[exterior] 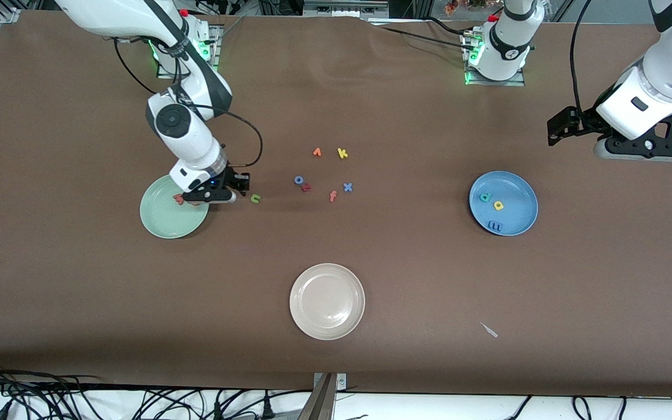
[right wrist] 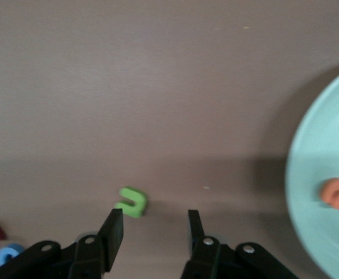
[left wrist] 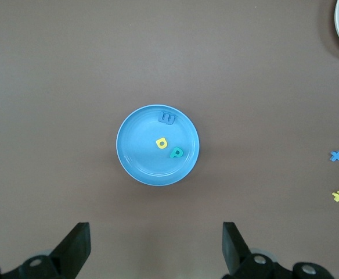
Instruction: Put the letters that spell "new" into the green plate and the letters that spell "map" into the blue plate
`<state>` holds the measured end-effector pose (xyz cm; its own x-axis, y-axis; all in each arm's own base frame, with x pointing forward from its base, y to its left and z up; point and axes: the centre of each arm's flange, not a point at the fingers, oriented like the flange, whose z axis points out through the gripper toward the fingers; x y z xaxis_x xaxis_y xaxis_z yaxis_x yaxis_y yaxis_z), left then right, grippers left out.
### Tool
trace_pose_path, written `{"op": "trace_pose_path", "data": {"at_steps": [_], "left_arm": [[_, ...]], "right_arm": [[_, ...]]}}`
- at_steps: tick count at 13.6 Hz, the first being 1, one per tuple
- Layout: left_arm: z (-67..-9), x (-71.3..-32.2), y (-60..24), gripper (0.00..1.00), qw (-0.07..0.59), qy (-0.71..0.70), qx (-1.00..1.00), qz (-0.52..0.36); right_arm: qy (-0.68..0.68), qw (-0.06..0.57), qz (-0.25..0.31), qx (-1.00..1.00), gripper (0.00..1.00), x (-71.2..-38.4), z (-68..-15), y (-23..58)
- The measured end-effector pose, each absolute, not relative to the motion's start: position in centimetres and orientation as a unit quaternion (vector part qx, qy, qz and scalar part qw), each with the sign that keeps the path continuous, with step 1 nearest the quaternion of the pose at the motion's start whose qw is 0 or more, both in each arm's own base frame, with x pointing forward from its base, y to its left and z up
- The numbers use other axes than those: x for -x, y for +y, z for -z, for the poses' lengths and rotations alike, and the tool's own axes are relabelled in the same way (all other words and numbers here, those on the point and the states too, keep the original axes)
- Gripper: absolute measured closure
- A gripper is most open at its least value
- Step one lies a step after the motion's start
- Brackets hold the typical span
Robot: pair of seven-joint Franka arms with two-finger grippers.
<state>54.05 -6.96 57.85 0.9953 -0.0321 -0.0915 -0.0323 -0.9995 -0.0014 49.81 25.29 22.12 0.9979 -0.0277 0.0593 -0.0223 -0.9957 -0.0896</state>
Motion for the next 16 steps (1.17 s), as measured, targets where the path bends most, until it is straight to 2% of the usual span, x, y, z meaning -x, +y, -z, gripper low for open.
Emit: {"op": "trace_pose_path", "data": {"at_steps": [5, 16], "left_arm": [[-57.9, -54.2, -6.8, 0.00, 0.001, 0.015, 0.999, -0.045], [-59.3, -54.4, -6.8, 0.00, 0.001, 0.015, 0.999, -0.029]], "right_arm": [[0.031, 0.076, 0.029, 0.996, 0.47, -49.7, -19.1, 27.8], [0.016, 0.064, 0.033, 0.997, 0.48, -49.7, -18.1, 27.0]]}}
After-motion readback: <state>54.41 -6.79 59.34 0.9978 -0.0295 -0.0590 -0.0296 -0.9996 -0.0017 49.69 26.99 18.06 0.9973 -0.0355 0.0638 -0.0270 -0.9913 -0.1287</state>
